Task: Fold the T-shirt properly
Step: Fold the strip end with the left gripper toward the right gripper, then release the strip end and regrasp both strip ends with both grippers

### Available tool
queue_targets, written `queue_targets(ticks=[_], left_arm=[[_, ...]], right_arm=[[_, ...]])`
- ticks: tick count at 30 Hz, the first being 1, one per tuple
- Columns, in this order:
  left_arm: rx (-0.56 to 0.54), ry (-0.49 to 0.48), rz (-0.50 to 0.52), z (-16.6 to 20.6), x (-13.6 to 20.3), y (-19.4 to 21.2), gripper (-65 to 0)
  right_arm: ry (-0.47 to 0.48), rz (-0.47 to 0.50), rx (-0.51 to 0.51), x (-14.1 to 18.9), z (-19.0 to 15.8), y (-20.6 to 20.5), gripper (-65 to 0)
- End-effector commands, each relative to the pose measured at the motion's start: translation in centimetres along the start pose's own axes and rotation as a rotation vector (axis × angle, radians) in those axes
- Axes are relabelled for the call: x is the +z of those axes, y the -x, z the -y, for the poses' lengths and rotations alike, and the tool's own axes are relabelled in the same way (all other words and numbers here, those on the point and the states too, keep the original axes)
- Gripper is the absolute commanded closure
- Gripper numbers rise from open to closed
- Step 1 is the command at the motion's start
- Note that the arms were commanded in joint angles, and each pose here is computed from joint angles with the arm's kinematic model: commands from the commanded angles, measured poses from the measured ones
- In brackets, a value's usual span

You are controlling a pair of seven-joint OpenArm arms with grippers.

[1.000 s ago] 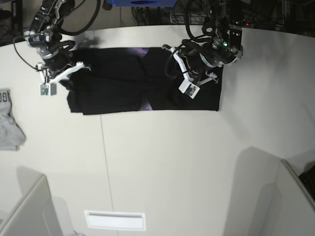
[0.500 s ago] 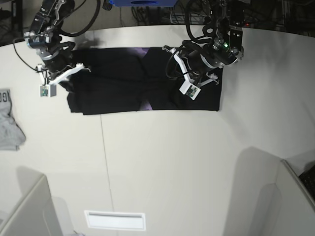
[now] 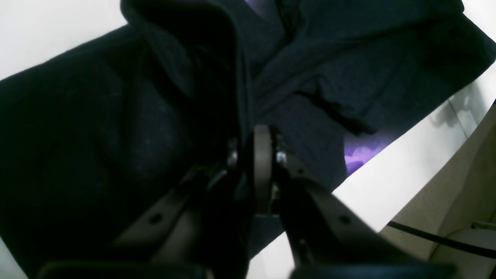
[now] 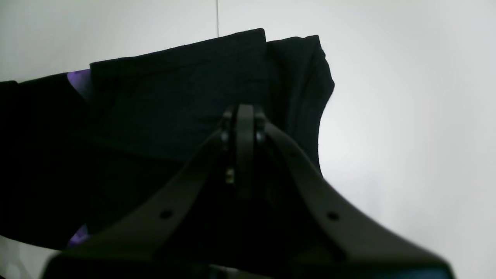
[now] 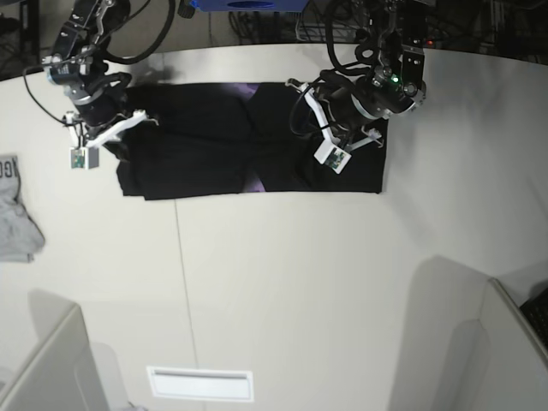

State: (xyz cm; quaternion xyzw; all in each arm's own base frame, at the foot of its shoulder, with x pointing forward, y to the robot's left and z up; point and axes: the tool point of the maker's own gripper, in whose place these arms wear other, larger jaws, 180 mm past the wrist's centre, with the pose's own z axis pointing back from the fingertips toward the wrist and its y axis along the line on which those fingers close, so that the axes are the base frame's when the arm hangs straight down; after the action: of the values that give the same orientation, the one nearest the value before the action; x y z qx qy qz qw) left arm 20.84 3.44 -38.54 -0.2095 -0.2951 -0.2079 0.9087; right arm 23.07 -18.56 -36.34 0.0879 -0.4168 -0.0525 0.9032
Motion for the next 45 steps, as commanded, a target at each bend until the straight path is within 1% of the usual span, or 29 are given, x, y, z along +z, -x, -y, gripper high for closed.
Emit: queue_targets(ticks=[1, 6, 8, 11, 13, 15, 17, 19, 22, 25, 27, 28, 29, 30, 31, 32, 33, 35, 36, 37, 38, 39, 41, 43, 45], left_arm=[[-0.008, 0.008, 0.039, 0.2, 0.2, -1.1, 0.0], [-0.008, 0.016, 0.044, 0.4, 0.2, -1.3, 0.0], [-0.014, 0.020, 0.058, 0.5, 0.0, -1.9, -0.2], [-0.009, 0.027, 0.056, 0.5, -0.4, -2.1, -18.9], [-0.033, 0.070, 0.057, 1.9, -1.4, -2.8, -28.3], [-0.075, 0.133, 0.030, 4.0, -2.8, -2.8, -34.7], [-0.133, 0.203, 0.001, 6.5, -4.1, -2.8, -37.8], [-0.166, 0.240, -0.020, 7.8, -4.9, -2.7, -37.4], [-0.175, 0.235, 0.004, 7.8, -4.5, -3.5, -37.4], [-0.123, 0.146, 0.071, 4.7, -2.6, -4.8, -37.2], [-0.045, 0.019, 0.122, 0.4, 0.1, -4.8, -35.4], [-0.001, -0.054, 0.136, -2.1, 1.5, -4.4, -31.4], [0.044, -0.122, 0.135, -4.5, 2.7, -3.5, -25.5], [0.074, -0.199, 0.130, -7.4, 4.2, -2.4, -15.3], [0.096, -0.273, 0.118, -10.2, 5.9, -1.1, -2.8], [0.116, -0.334, 0.105, -12.6, 7.5, 0.3, 0.0], [0.136, -0.392, 0.094, -14.7, 9.1, 1.5, 0.0], [0.182, -0.524, 0.064, -19.1, 13.6, 4.7, 0.0], [0.182, -0.566, 0.048, -20.6, 15.4, 5.8, 0.0], [0.205, -0.614, 0.038, -22.1, 17.0, 6.8, 0.0], [0.233, -0.655, 0.025, -23.3, 18.5, 7.9, 0.0], [0.261, -0.683, 0.012, -24.4, 19.6, 9.0, 0.0], [0.317, -0.711, -0.013, -25.7, 20.7, 11.0, 0.0], [0.371, -0.714, -0.028, -26.3, 21.1, 12.7, 0.0], [0.401, -0.711, -0.026, -26.5, 20.9, 13.5, 0.0]], right_arm=[[-0.010, 0.048, 0.005, 0.2, -0.2, -1.3, 0.0], [-0.008, 0.048, 0.004, 0.2, -0.2, -1.3, 0.0], [-0.007, 0.049, 0.004, 0.2, -0.1, -1.3, 0.0], [-0.005, 0.049, 0.003, 0.2, -0.1, -1.3, 0.0], [-0.005, 0.049, 0.003, 0.2, -0.1, -1.3, 0.0], [-0.004, 0.048, 0.002, 0.2, 0.0, -1.3, 0.0], [-0.004, 0.048, 0.002, 0.2, 0.0, -1.3, 0.0], [-0.002, 0.048, 0.002, 0.2, 0.0, -1.3, 0.0], [-0.001, 0.048, 0.001, 0.2, 0.1, -1.3, 0.0], [0.001, 0.048, 0.002, 0.3, 0.2, -1.3, 0.0], [-0.002, 0.050, -0.001, 0.3, 0.1, -1.3, 0.0], [-0.002, 0.050, -0.001, 0.3, 0.1, -1.3, 0.0], [-0.002, 0.049, -0.001, 0.3, 0.1, -1.3, 0.0], [-0.002, 0.049, -0.001, 0.3, 0.1, -1.3, 0.0], [-0.004, 0.040, -0.001, 0.2, 0.1, -1.2, 0.0], [-0.006, 0.026, 0.000, 0.0, 0.0, -1.3, 0.0], [-0.004, 0.002, 0.000, -0.1, 0.1, -1.2, -1.1], [0.025, -0.064, -0.013, -0.1, 1.2, -1.0, -22.2], [0.038, -0.090, -0.023, -0.2, 1.7, -1.1, -32.6], [0.047, -0.115, -0.034, -0.3, 2.1, -1.1, -41.0], [0.051, -0.135, -0.048, -0.5, 2.5, -1.0, -46.7], [0.051, -0.141, -0.061, -0.9, 2.7, -1.2, -48.2], [0.051, -0.163, -0.077, -1.6, 3.3, -1.3, -46.8], [0.039, -0.224, -0.078, -2.5, 3.9, -0.5, -46.7], [0.010, -0.292, -0.076, -3.4, 4.2, 0.7, -46.7]])
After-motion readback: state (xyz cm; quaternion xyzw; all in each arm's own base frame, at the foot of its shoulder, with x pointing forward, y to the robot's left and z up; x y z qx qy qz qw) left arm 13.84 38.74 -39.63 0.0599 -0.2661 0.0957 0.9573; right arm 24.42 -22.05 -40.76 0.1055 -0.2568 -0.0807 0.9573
